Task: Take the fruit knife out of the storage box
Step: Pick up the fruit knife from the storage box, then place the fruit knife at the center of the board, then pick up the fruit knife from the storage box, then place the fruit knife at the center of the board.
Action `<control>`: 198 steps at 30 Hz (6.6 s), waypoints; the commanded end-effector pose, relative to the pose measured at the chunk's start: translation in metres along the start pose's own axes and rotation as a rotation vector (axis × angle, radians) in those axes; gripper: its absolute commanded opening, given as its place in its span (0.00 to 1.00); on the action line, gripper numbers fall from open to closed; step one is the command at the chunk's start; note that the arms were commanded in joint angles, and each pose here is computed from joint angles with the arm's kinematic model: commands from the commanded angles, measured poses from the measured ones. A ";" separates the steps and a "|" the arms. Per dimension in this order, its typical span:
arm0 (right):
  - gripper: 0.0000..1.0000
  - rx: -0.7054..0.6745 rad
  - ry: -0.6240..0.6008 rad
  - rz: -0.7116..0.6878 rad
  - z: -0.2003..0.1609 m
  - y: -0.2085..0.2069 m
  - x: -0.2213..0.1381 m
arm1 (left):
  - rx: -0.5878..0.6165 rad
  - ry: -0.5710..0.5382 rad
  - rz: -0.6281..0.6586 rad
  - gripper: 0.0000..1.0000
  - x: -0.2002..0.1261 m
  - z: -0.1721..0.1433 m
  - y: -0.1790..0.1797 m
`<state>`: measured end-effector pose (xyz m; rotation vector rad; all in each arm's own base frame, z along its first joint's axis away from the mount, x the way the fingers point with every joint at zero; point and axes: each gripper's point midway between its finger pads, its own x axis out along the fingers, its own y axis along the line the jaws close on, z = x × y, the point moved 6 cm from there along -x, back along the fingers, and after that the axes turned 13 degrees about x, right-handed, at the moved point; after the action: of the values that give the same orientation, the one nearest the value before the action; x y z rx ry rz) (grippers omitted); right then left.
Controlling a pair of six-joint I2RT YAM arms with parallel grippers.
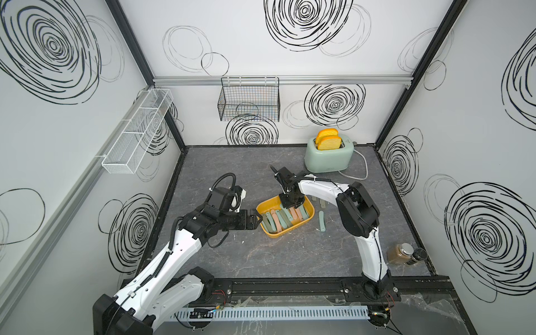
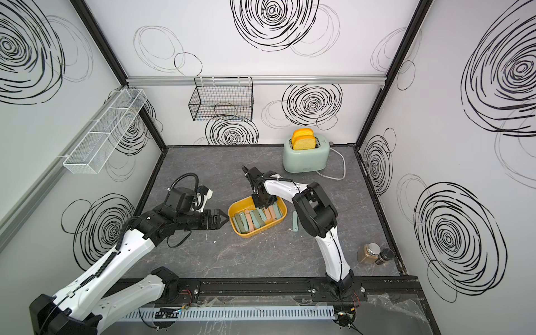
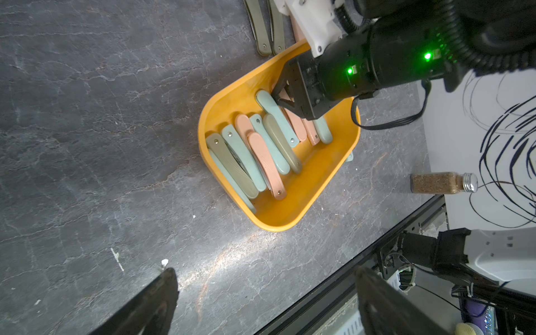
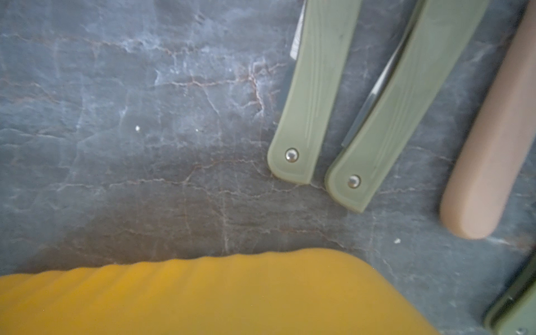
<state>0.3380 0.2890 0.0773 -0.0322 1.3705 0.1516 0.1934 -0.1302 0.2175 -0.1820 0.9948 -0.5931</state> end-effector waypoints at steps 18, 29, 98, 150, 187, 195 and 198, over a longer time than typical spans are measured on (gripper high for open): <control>0.23 0.043 -0.066 0.021 0.036 0.001 -0.057 | 0.009 -0.052 -0.029 0.98 -0.004 0.012 -0.005; 0.23 0.071 -0.082 0.036 0.037 -0.004 -0.077 | 0.024 -0.061 -0.061 0.98 -0.003 0.018 -0.013; 0.36 0.278 -0.119 0.019 -0.018 -0.120 -0.114 | 0.219 -0.026 -0.187 0.98 0.043 0.021 -0.102; 0.20 -0.011 0.004 -0.058 0.024 -0.010 -0.011 | 0.026 -0.077 -0.035 0.98 0.000 0.003 -0.005; 0.22 0.278 -0.067 0.063 -0.027 -0.091 -0.100 | 0.164 -0.031 -0.196 0.98 0.044 0.021 -0.084; 0.22 0.314 0.010 0.069 -0.063 -0.100 -0.064 | 0.178 -0.015 -0.191 0.98 0.045 0.011 -0.088; 0.22 0.312 0.040 0.073 -0.070 -0.099 -0.052 | 0.181 -0.017 -0.183 0.98 0.043 0.010 -0.086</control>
<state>0.2696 0.1709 0.1087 0.2257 1.4418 -0.0300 0.1827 -0.2262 0.2160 -0.1034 0.9643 -0.8505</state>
